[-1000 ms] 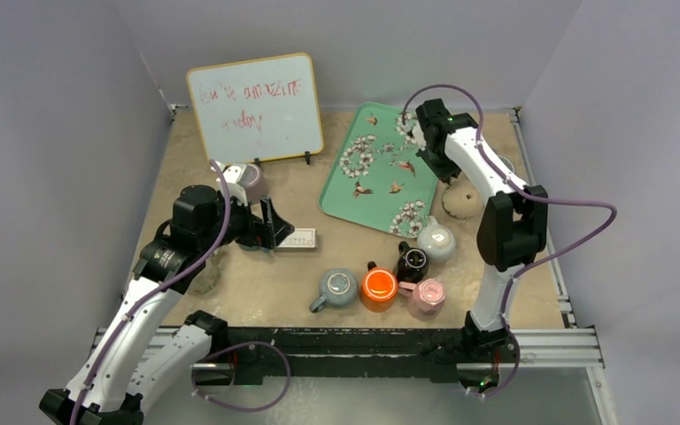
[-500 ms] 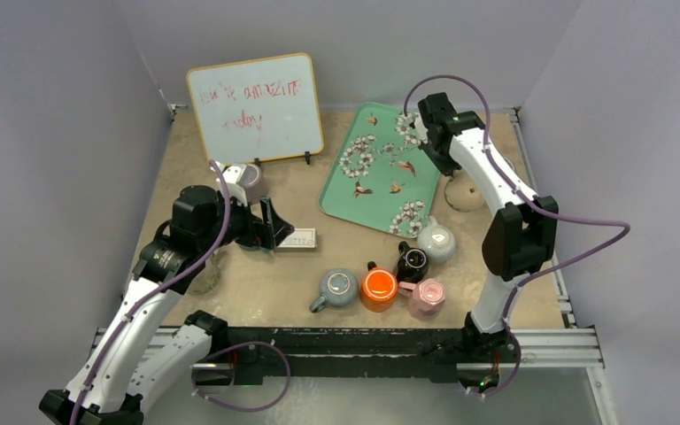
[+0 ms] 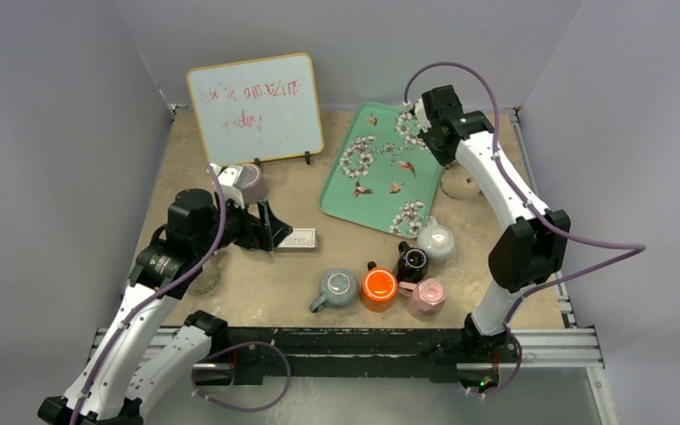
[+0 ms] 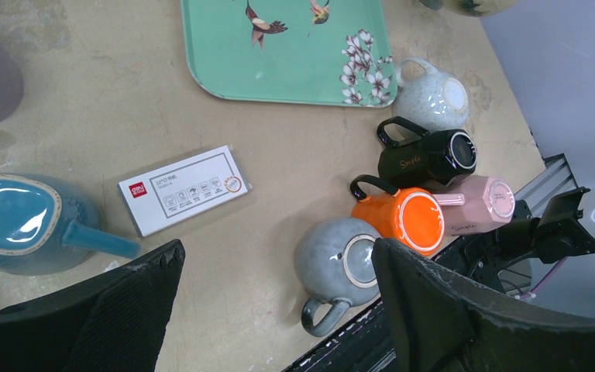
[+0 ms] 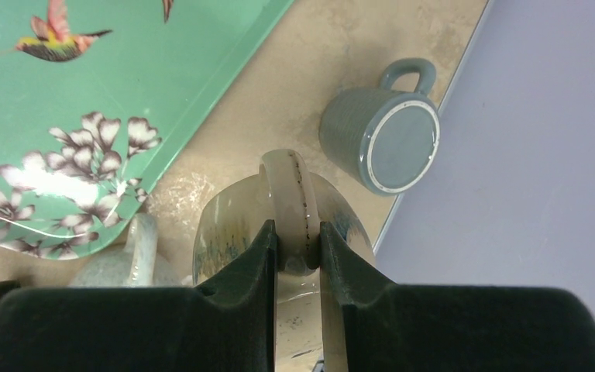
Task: Turn the mug right side up
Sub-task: Turn over the cup at the corner of the board.
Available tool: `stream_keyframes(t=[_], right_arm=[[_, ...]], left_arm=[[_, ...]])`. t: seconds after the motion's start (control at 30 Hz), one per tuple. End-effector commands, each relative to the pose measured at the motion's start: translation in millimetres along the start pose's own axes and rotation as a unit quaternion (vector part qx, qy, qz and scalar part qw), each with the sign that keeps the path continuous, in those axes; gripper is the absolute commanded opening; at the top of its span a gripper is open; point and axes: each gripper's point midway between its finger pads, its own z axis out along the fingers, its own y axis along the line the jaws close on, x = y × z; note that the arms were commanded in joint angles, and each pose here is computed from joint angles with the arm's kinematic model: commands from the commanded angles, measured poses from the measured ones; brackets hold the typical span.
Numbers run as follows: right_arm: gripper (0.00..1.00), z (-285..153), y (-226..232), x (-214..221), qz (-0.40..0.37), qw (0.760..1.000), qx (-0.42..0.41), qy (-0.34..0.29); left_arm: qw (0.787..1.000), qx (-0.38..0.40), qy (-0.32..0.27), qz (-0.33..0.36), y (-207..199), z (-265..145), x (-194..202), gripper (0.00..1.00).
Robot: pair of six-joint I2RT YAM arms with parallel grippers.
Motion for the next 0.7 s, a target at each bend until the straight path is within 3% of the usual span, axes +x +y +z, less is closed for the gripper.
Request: stream_keyframes(t=[0.0,0.33,0.57,0.67], right_arm=[[0.0,-32.6,-15.9,-27.3,0.018,0.996,0.014,-0.086],[0.0,-46.5,20.0,-57.0,0.014,0.982,-0.074,-0.175],[0.0,-65.7,63.3,-80.4,0.03,0.949,-0.172,-0.262],[0.0,-84.6,82.1,-95.5,0.037,0.923,-0.216,-0.317]], left_arm=[[1.0,0.007,-0.011,0.013,-2.5,-0.4,-3.6,0.9],[0.999,0.018,-0.015,0.023,-4.1,2.0,-3.5,0.89],[0.993,0.078,-0.063,0.065,-22.3,7.7,-20.4,0.88],[0.987,0.109,-0.092,0.067,-36.2,11.4,-40.0,0.88]])
